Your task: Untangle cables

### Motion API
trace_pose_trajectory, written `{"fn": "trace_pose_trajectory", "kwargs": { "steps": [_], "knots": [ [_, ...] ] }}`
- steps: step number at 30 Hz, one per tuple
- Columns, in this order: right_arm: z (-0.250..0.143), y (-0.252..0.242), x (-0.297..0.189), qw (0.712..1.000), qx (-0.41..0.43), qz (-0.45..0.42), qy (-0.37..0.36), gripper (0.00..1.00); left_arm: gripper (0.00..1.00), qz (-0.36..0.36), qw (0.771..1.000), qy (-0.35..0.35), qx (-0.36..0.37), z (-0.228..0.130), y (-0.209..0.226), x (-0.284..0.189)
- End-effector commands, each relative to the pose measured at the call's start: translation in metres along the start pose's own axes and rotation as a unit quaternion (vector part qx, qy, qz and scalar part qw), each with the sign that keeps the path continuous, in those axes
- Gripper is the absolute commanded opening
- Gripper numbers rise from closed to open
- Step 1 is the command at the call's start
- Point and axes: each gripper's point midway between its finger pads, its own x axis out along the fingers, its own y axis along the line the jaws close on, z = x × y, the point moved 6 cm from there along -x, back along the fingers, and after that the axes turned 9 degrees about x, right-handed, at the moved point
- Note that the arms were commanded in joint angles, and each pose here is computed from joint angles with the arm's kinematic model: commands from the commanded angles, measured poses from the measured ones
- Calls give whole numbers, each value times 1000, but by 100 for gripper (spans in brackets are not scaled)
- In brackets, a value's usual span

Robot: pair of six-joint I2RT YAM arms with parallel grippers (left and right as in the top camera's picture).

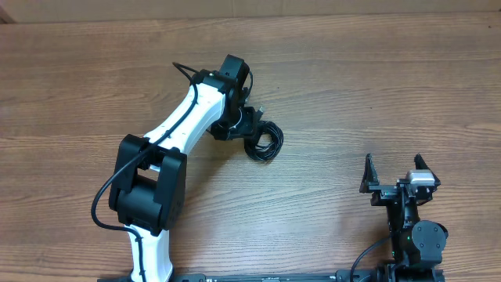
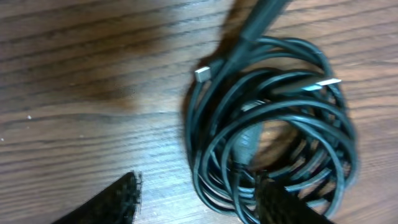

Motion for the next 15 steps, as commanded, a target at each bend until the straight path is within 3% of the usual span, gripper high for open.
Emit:
{"fn": "trace_pose_trajectory", "kwargs": {
  "steps": [1, 5, 15],
  "knots": [
    [-2, -1, 0, 1000, 0, -1, -2, 100, 56, 18, 1000, -1, -10, -1, 5, 7],
    [-2, -1, 0, 1000, 0, -1, -2, 100, 46, 10, 1000, -12, -8, 4, 3, 7],
    [-2, -1, 0, 1000, 0, -1, -2, 100, 43, -8, 1000, -11, -4, -1, 0, 20]
  ]
}}
